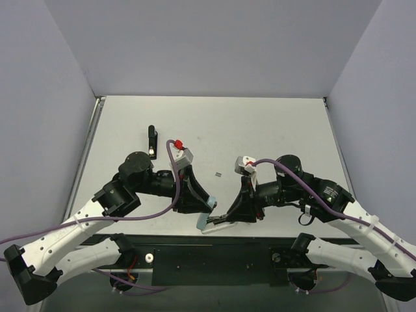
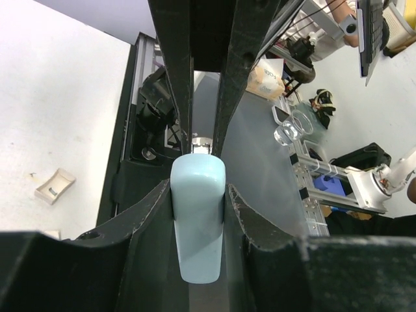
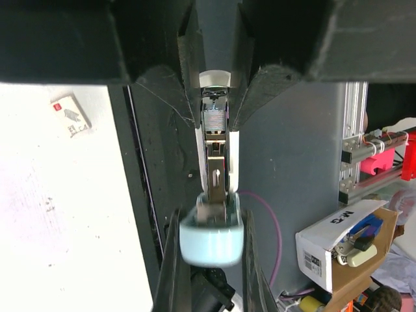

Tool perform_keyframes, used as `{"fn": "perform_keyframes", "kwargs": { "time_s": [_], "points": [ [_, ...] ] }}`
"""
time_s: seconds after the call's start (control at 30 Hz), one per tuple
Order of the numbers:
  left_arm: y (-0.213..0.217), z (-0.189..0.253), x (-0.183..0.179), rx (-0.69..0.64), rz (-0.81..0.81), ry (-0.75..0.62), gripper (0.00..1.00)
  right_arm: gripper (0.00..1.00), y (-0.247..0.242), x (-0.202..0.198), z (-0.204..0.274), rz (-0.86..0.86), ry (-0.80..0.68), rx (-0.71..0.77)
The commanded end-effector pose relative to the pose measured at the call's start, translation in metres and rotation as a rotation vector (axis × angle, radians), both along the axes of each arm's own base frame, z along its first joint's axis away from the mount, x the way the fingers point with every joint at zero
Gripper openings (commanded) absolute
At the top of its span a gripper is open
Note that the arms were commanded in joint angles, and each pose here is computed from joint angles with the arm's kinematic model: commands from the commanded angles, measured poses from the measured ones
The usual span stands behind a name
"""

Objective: Unload the staples from the stapler

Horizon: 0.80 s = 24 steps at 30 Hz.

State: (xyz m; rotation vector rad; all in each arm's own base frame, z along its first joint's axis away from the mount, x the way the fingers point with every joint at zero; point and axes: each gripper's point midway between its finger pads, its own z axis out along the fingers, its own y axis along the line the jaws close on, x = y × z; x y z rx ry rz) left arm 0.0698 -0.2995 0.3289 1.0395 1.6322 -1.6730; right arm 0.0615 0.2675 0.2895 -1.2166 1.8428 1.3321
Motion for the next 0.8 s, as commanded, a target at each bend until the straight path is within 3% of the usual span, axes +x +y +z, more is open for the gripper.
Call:
{"fn": "perform_keyframes", "kwargs": {
  "time_s": [0.0, 0.1, 0.23, 0.37, 0.6, 0.77],
  "points": [
    [0.005, 0.064, 0.002, -0.172, 0.051, -0.147, 0.00, 0.00, -0.003, -0.001, -0.007, -0.032, -0.001, 0.011],
    [0.003, 0.062, 0.003, -0.167, 0.048, -0.135, 0.00, 0.00, -0.001, 0.001, 0.003, -0.050, 0.000, 0.028],
    [0.003, 0.058, 0.006, -0.155, 0.068, -0.131, 0.00, 0.24, -0.001, 0.007, 0.014, -0.085, -0.025, 0.041],
    [0.005, 0.049, 0.010, -0.118, 0.097, -0.121, 0.00, 0.37, -0.004, 0.019, 0.027, -0.150, -0.075, 0.053],
    [0.006, 0.040, 0.020, -0.071, 0.153, -0.139, 0.00, 0.43, -0.009, 0.045, 0.045, -0.282, -0.151, 0.034],
    [0.006, 0.031, 0.039, -0.021, 0.258, -0.135, 0.00, 0.38, -0.006, 0.068, 0.045, -0.401, -0.145, 0.013]
  ]
}}
